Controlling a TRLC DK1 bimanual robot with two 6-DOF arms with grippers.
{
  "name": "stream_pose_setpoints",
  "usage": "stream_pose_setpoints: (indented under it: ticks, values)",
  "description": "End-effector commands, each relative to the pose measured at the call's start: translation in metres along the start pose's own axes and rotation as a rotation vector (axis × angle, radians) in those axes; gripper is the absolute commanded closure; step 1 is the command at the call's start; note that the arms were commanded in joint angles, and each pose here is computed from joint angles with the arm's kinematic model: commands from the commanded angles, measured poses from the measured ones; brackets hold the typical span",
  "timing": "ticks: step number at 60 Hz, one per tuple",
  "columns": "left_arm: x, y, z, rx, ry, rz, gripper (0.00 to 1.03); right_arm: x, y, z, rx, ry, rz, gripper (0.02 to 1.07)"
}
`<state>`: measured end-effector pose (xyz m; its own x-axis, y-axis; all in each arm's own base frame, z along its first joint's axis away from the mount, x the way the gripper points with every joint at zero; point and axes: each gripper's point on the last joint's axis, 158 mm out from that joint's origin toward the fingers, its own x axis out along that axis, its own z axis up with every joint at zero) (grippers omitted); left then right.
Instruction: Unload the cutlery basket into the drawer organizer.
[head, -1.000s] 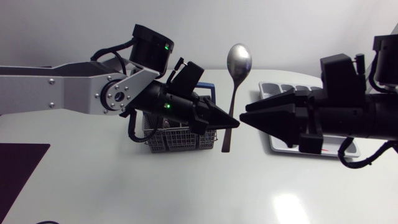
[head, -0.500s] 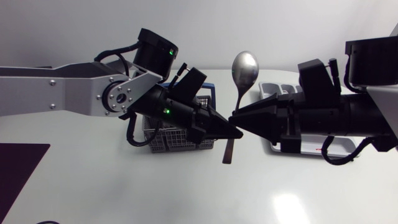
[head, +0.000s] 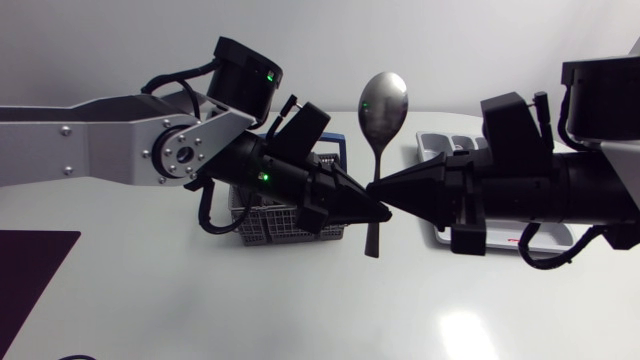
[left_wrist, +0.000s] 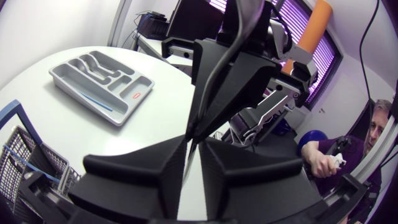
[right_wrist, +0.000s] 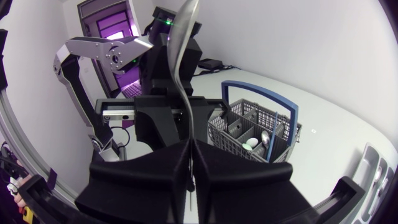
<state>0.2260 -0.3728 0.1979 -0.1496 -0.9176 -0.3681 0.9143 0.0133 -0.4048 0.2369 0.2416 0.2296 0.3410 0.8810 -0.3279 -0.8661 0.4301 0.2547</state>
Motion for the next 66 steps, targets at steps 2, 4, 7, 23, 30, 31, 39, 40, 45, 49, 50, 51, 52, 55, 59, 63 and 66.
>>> stream_pose_setpoints:
  ticks: [2, 4, 7, 23, 30, 31, 39, 40, 45, 49, 50, 51, 52, 55, 59, 63, 66]
  values:
    - [-0.009, -0.003, -0.003, 0.018, 0.011, 0.042, 0.39, -0.006, -0.001, 0.007, -0.007, -0.01, -0.026, 1.01]
    - [-0.011, 0.001, -0.008, 0.017, 0.028, 0.065, 0.31, -0.008, -0.003, 0.006, -0.003, -0.009, -0.035, 1.01]
    - [-0.015, 0.006, -0.014, 0.016, 0.045, 0.089, 0.24, -0.011, -0.006, 0.006, 0.002, -0.011, -0.052, 1.01]
    - [-0.058, 0.069, -0.047, 0.058, 0.146, 0.437, 0.15, -0.048, -0.101, 0.001, 0.101, -0.031, -0.37, 1.01]
    - [-0.07, 0.087, -0.056, 0.083, 0.197, 0.571, 0.14, -0.062, -0.163, -0.011, 0.106, 0.018, -0.604, 1.01]
    - [-0.07, 0.088, -0.056, 0.086, 0.2, 0.578, 0.14, -0.063, -0.172, -0.013, 0.117, 0.024, -0.623, 1.01]
    - [-0.072, 0.097, -0.063, 0.123, 0.253, 0.66, 0.14, -0.082, -0.24, -0.026, 0.199, 0.063, -0.786, 1.01]
    - [-0.073, 0.097, -0.063, 0.126, 0.257, 0.666, 0.14, -0.086, -0.25, -0.027, 0.206, 0.067, -0.815, 1.01]
    - [-0.073, 0.099, -0.064, 0.142, 0.266, 0.689, 0.14, -0.101, -0.296, -0.032, 0.235, 0.09, -0.937, 1.01]
    - [-0.073, 0.101, -0.063, 0.146, 0.266, 0.697, 0.14, -0.108, -0.321, -0.035, 0.257, 0.111, -0.995, 1.01]
    - [-0.073, 0.101, -0.062, 0.148, 0.264, 0.699, 0.14, -0.11, -0.327, -0.036, 0.261, 0.116, -1.012, 1.01]
    - [-0.074, 0.102, -0.062, 0.148, 0.262, 0.703, 0.14, -0.113, -0.333, -0.037, 0.263, 0.122, -1.029, 1.01]
    - [-0.074, 0.102, -0.062, 0.148, 0.262, 0.704, 0.14, -0.114, -0.338, -0.039, 0.267, 0.128, -1.043, 1.01]
    - [-0.076, 0.104, -0.06, 0.153, 0.258, 0.716, 0.14, -0.12, -0.355, -0.042, 0.279, 0.143, -1.089, 1.01]
    - [-0.078, 0.105, -0.059, 0.162, 0.258, 0.725, 0.14, -0.122, -0.379, -0.051, 0.306, 0.181, -1.133, 1.01]
    - [-0.078, 0.106, -0.059, 0.168, 0.258, 0.726, 0.14, -0.128, -0.399, -0.057, 0.316, 0.207, -1.188, 1.01]
    - [-0.078, 0.106, -0.061, 0.172, 0.265, 0.724, 0.14, -0.132, -0.411, -0.064, 0.332, 0.232, -1.215, 1.01]
